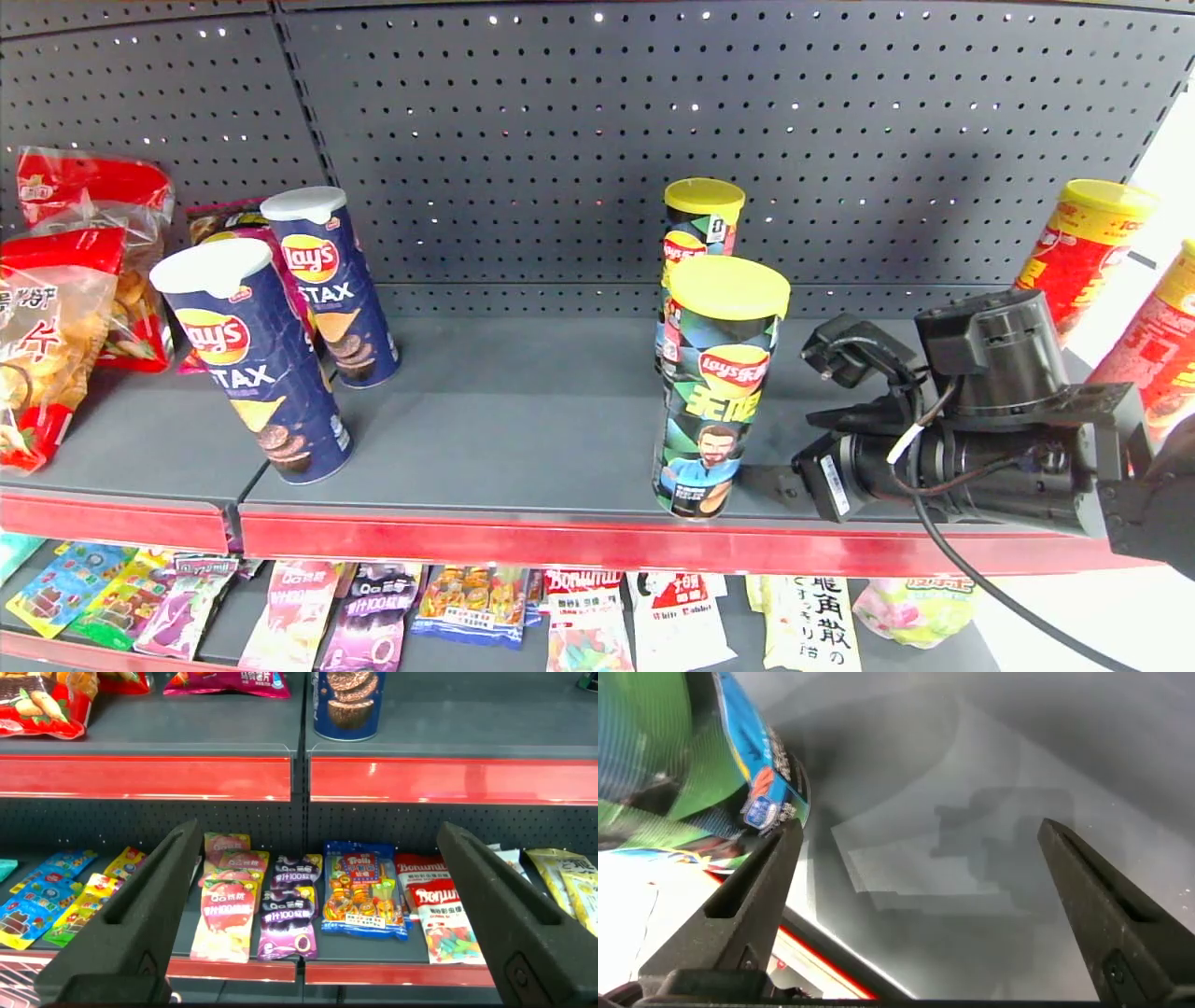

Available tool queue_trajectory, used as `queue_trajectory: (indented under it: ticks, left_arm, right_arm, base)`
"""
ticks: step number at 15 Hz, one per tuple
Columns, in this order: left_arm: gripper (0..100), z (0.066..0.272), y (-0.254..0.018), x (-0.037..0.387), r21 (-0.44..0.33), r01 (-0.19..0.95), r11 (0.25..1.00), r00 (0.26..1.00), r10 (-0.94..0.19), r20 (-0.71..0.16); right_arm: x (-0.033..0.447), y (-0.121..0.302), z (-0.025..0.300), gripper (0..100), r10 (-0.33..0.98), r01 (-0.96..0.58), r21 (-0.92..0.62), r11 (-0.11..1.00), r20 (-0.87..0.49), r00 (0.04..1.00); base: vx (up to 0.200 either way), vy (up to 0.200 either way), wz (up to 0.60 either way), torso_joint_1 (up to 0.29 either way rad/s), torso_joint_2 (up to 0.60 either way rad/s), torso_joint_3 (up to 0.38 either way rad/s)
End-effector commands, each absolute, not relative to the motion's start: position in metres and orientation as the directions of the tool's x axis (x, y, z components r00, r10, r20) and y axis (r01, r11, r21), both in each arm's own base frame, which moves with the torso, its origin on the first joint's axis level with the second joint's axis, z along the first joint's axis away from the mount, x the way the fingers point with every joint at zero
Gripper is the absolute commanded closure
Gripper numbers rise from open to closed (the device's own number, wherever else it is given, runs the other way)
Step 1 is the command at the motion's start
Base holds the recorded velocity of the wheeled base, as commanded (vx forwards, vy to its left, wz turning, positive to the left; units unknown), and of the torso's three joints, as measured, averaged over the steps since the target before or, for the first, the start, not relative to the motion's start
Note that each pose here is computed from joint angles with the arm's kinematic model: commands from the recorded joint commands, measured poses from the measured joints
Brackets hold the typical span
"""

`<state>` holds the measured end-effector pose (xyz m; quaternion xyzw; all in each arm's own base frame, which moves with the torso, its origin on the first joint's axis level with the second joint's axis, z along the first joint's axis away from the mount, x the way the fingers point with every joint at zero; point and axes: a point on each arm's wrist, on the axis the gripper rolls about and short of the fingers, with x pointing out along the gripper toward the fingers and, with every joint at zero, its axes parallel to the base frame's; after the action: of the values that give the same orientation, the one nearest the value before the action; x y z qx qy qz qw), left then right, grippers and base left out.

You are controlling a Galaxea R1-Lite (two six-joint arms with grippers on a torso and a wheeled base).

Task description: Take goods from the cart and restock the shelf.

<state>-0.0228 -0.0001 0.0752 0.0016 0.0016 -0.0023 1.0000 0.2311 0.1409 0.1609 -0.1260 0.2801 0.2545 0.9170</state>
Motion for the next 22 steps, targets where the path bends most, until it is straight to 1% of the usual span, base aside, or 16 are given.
queue_trajectory:
  ticks: [1, 19, 22]
  left_arm:
    - [0, 0.0752, -0.0001, -0.0228, 0.003, 0.005, 1.000, 1.000, -0.005, -0.003]
    - [0, 0.0752, -0.0001, -0.0228, 0.003, 0.005, 1.000, 1.000, -0.005, -0.003]
    - [0, 0.0752, -0.0001, -0.0228, 0.003, 0.005, 1.000, 1.000, -0.005, -0.003]
  right_arm:
    - [0.2283, 0.1437, 0.1625, 0, 0.408, -0.549, -0.088, 0.831, -0.573, 0.711]
    - [0.2292, 0.1532, 0.1656, 0, 0.433, -0.567, -0.080, 0.820, -0.562, 0.705]
    - [0.2277, 0.1482, 0.1662, 0, 0.424, -0.554, -0.077, 0.829, -0.560, 0.712]
  base:
    - [0.000, 0.000, 0.00, 0.000, 0.00, 0.000]
    - [0.000, 0.000, 0.00, 0.000, 0.00, 0.000]
    - [0.000, 0.000, 0.00, 0.000, 0.00, 0.000]
